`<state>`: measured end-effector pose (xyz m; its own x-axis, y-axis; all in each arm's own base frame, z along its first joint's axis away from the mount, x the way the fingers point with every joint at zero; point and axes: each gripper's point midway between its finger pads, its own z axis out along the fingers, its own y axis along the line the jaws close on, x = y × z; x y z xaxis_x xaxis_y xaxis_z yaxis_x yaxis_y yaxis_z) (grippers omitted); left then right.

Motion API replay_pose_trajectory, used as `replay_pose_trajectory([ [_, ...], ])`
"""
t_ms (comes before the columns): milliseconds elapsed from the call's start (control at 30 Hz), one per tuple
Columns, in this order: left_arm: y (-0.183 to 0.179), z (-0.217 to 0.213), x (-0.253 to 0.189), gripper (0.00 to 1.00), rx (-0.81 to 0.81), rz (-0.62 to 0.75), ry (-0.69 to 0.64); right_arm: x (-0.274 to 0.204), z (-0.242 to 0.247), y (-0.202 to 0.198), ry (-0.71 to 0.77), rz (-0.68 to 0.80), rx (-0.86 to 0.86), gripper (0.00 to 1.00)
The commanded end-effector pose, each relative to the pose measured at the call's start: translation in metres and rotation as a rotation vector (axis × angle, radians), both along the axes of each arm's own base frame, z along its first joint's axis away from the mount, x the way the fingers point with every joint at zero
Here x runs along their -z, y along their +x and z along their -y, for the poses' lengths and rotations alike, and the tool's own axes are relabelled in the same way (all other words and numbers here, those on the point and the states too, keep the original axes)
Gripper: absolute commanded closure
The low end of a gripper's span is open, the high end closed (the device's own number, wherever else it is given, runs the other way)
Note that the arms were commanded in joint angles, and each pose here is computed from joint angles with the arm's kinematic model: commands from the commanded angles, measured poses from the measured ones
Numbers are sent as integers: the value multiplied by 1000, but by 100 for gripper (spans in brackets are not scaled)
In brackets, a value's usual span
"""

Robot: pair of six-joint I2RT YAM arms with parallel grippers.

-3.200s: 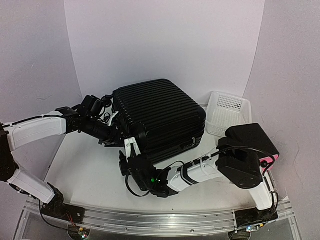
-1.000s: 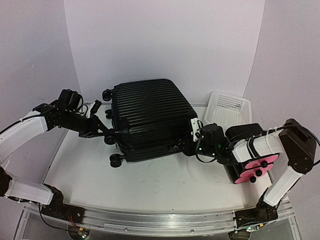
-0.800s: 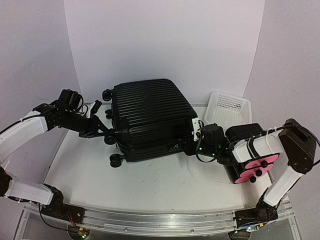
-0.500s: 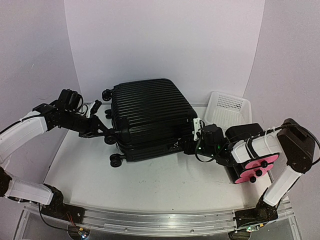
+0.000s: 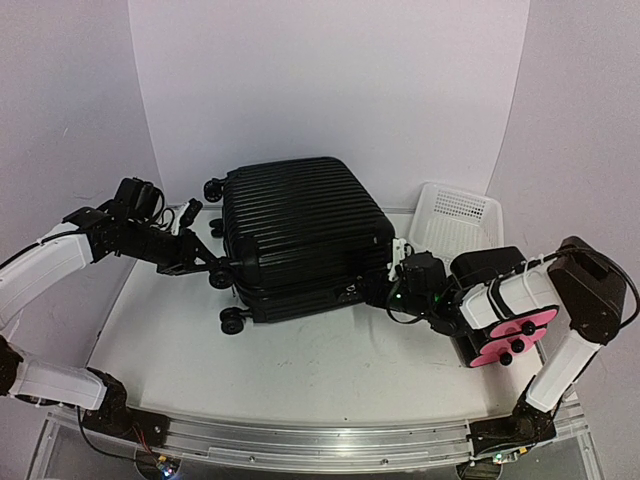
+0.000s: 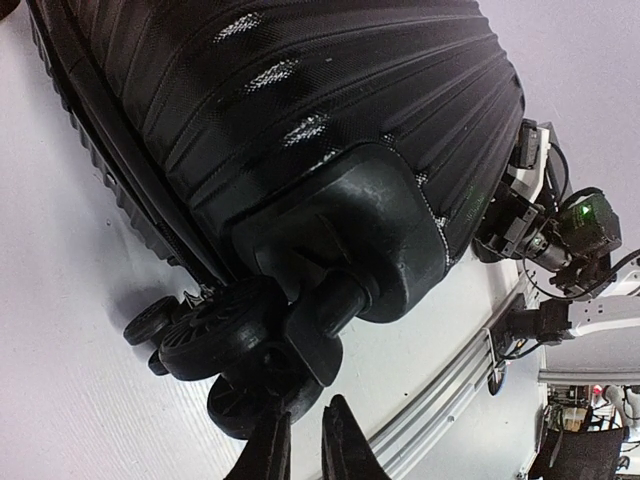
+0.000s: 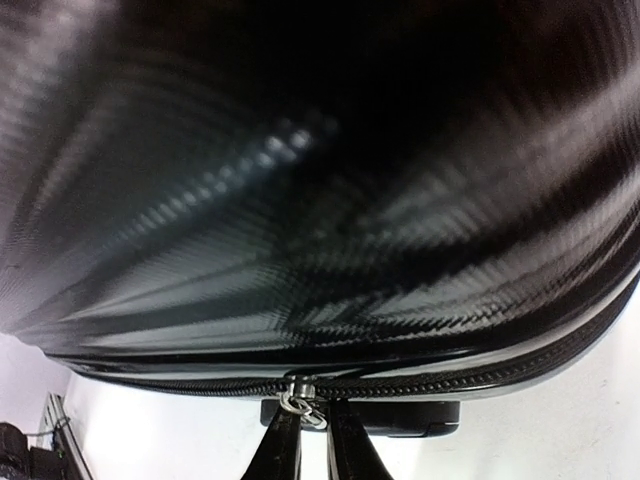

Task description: Open, take out, and arrange the luggage

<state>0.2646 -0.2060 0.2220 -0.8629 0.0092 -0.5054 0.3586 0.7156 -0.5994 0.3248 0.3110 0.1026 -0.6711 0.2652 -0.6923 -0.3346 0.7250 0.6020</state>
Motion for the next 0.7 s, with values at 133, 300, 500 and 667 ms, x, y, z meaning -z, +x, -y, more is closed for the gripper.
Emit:
replay_pose_trajectory([
  [133,0,2,-22,88,13,78,-42,-26,-6,33,190,29,141,86],
  [300,-1,2,-20,88,16,73,-43,-28,-4,39,224,24,181,83],
  [500,-2,3,-18,87,16,67,-45,-31,0,47,242,25,237,82],
  [667,-6,3,-18,70,27,68,-54,-25,6,47,191,-8,272,100],
])
